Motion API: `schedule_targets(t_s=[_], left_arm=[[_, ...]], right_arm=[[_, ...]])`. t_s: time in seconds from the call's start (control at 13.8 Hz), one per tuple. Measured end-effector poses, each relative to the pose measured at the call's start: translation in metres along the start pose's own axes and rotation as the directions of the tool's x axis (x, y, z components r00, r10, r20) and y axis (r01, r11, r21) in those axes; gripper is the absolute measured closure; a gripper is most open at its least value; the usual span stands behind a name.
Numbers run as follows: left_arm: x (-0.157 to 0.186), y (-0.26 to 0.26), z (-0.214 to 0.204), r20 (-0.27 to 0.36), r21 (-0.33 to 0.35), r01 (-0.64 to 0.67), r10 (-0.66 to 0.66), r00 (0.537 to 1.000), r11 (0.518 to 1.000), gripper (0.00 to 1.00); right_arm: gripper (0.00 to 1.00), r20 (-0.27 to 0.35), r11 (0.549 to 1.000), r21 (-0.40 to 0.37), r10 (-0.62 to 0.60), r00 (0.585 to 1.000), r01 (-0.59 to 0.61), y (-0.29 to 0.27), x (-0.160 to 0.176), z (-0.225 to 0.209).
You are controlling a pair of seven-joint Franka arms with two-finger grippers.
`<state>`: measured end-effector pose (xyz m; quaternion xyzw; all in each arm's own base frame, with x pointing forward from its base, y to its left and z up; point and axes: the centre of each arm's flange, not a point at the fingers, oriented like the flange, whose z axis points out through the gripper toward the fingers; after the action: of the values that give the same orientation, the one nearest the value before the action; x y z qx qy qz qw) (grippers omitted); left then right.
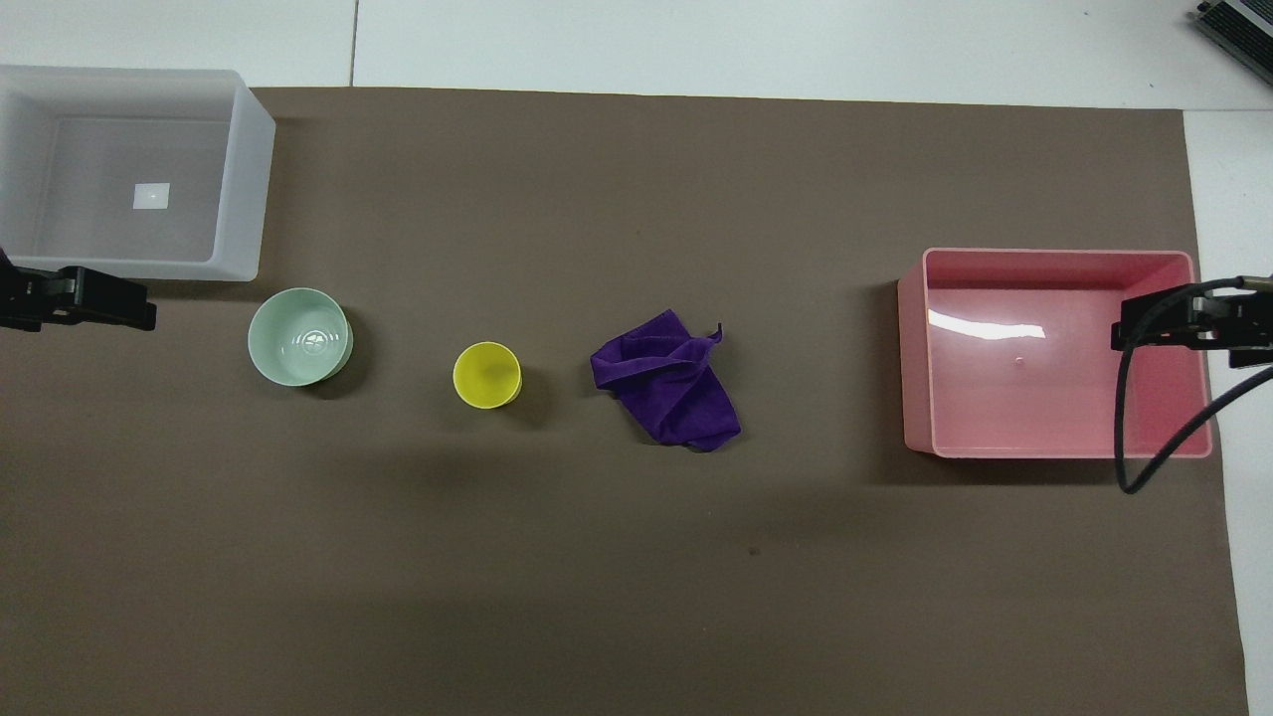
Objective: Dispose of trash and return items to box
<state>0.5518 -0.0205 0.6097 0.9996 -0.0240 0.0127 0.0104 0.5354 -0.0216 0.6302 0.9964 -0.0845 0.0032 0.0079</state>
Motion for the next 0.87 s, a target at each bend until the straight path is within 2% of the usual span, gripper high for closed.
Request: schedule_targets(t_s=[0.58,0.87], left_arm=[[0.004,-0.009,0.005,-0.033,0.001,0.017,-0.017,0.999,1.0,0.0],[0.009,-0.018,0.035,-0.053,0.002,0.033,-0.032,0.998,0.999,0.0]], right_arm=[[0.0,0.003,1.0,0.0,0.0,1.0,0.0,0.0,0.0,0.001],[0.0,0.006,1.0,-0.001,0.0,1.0,0.0,0.0,0.0,0.003]])
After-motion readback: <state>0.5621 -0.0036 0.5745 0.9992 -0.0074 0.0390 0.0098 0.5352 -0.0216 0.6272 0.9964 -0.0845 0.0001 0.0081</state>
